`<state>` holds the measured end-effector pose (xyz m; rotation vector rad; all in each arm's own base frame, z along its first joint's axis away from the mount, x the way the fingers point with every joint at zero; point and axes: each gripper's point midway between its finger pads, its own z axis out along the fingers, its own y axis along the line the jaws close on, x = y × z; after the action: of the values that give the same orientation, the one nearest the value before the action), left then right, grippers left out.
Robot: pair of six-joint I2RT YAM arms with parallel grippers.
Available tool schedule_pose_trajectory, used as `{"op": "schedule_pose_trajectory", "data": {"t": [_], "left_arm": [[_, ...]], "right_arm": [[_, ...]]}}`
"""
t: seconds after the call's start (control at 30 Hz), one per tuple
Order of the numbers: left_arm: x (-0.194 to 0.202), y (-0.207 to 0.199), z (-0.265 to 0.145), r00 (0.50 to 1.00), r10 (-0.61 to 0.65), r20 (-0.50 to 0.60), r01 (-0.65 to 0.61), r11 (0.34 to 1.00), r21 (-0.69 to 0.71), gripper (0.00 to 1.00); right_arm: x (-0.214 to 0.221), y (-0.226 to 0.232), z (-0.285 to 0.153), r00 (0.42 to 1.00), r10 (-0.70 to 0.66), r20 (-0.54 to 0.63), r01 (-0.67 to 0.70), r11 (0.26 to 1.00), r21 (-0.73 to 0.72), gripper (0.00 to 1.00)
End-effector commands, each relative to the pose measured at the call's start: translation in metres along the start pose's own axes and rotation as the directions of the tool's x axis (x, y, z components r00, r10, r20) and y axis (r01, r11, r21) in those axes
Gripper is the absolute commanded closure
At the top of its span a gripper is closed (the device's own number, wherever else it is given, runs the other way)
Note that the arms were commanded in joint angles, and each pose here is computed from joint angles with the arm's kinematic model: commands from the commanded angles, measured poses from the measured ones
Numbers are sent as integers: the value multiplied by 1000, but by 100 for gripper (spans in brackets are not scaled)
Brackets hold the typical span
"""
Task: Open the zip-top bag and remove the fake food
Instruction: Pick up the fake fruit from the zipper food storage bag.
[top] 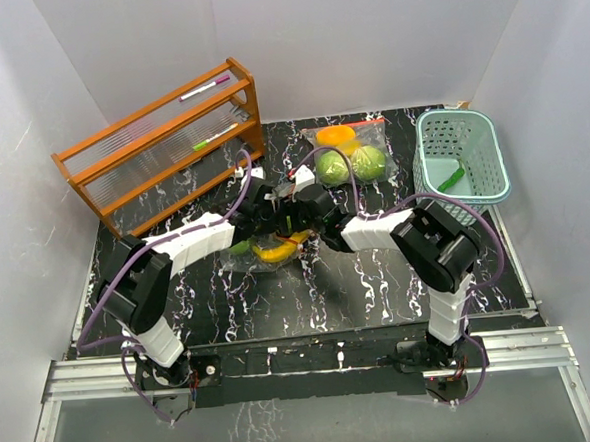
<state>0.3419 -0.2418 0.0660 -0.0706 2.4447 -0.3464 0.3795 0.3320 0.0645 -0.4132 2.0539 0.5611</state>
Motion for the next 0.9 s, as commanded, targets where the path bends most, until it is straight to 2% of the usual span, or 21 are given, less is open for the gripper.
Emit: {"op": "schedule_pose_trajectory", "data": {"t": [0.0,0.13,0.2,0.47,0.67,0.77,0.87], "left_arm": [[-11,-5,-15,999,-18,39,17,999,38,100],[-8,-3,-13,999,-19,29,18,999,32,100],[-8,-2,-13,999,-20,30,19,999,31,100],[-4,6,-8,1000,-29,6,29,1000,9,100],[-2,11,-6,999,-50,-2,50,999,17,100],[-2,10,-5,999,-51,-6,51,998,25,100],[0,8,-3,999,-51,-11,51,998,36,100]], "right_arm": [[13,-4,13,999,-46,-24,48,997,59,32],[13,-10,10,999,-31,-19,33,995,94,48],[7,-10,6,1000,-26,-11,27,995,100,53],[-45,-13,-25,996,-3,90,-6,994,109,54],[-115,-39,-85,967,44,251,-70,993,93,54],[-147,-67,-121,940,22,340,-73,988,139,54],[-176,-123,-162,911,14,413,-130,958,254,54]]}}
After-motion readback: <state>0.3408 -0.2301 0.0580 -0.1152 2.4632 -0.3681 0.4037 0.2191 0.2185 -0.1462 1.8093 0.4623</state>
